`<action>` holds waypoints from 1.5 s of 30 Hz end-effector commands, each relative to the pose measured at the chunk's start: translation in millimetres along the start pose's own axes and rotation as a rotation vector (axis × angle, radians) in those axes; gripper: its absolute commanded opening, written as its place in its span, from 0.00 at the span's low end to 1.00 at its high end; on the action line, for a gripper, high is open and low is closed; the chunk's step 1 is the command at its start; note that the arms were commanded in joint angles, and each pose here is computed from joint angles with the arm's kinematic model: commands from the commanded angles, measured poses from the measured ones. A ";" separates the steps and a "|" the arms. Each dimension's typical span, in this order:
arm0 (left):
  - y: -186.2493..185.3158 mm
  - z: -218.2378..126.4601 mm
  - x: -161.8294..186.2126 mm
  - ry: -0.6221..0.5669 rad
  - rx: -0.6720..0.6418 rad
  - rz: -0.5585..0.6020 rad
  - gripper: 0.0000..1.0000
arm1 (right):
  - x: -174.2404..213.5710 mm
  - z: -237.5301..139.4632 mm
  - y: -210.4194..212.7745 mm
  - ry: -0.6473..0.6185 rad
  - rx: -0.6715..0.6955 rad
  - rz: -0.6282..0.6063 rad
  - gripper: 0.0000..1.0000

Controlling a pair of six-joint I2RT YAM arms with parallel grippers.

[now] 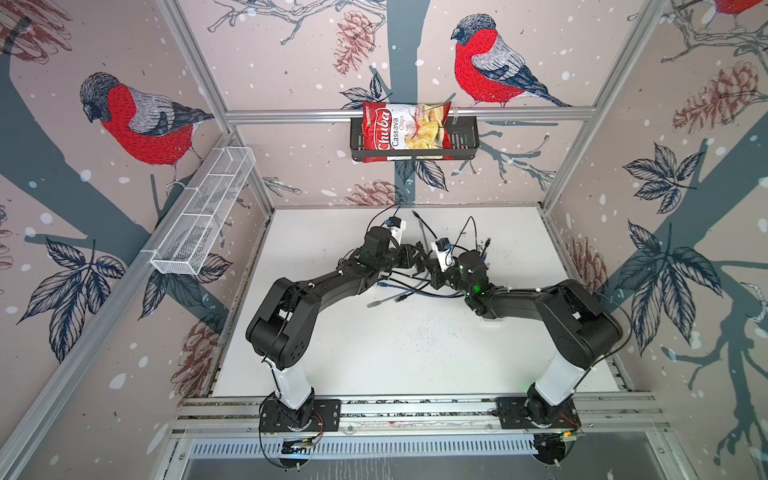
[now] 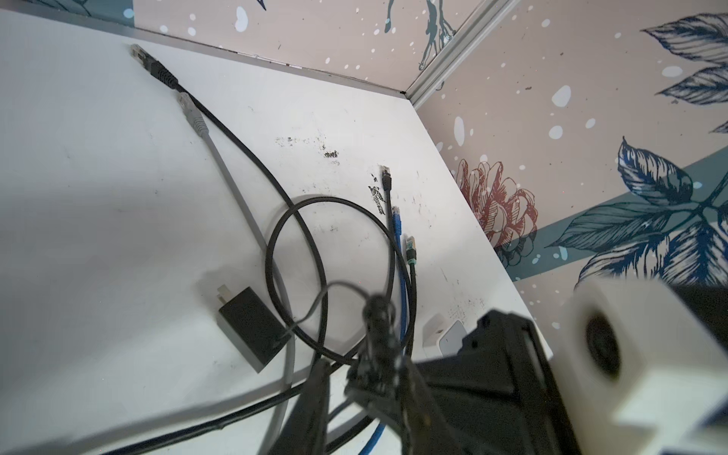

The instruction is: Insert the plug into the switch port

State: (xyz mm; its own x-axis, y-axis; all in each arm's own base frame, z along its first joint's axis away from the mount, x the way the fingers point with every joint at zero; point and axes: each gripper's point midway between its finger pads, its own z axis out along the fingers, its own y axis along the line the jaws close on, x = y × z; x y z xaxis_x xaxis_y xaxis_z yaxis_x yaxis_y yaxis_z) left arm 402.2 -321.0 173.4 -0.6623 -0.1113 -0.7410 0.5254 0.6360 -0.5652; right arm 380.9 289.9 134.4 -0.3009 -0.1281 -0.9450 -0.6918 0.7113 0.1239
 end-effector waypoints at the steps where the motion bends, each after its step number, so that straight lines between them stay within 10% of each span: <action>1: -8.8 -10.8 -22.8 -0.123 0.012 0.172 0.42 | -2.8 -3.8 -0.3 0.054 -0.039 0.044 0.00; 18: -31.5 -38.9 58.7 -0.126 0.118 0.706 0.49 | -23.3 -16.1 6.0 0.177 -0.113 0.014 0.00; 45: -12.0 -8.9 84.8 -0.051 0.040 0.727 0.12 | -28.3 -30.7 24.8 0.153 -0.163 -0.006 0.03</action>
State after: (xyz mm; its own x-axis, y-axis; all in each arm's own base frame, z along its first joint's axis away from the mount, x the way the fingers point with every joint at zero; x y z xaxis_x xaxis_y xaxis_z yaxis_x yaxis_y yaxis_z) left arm 332.5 -326.6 109.5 -0.1503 0.3197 -0.9355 0.8394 0.5412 0.0501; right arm 351.5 286.2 164.6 -0.4166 -0.2479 -0.8746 -0.7703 0.6072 0.1948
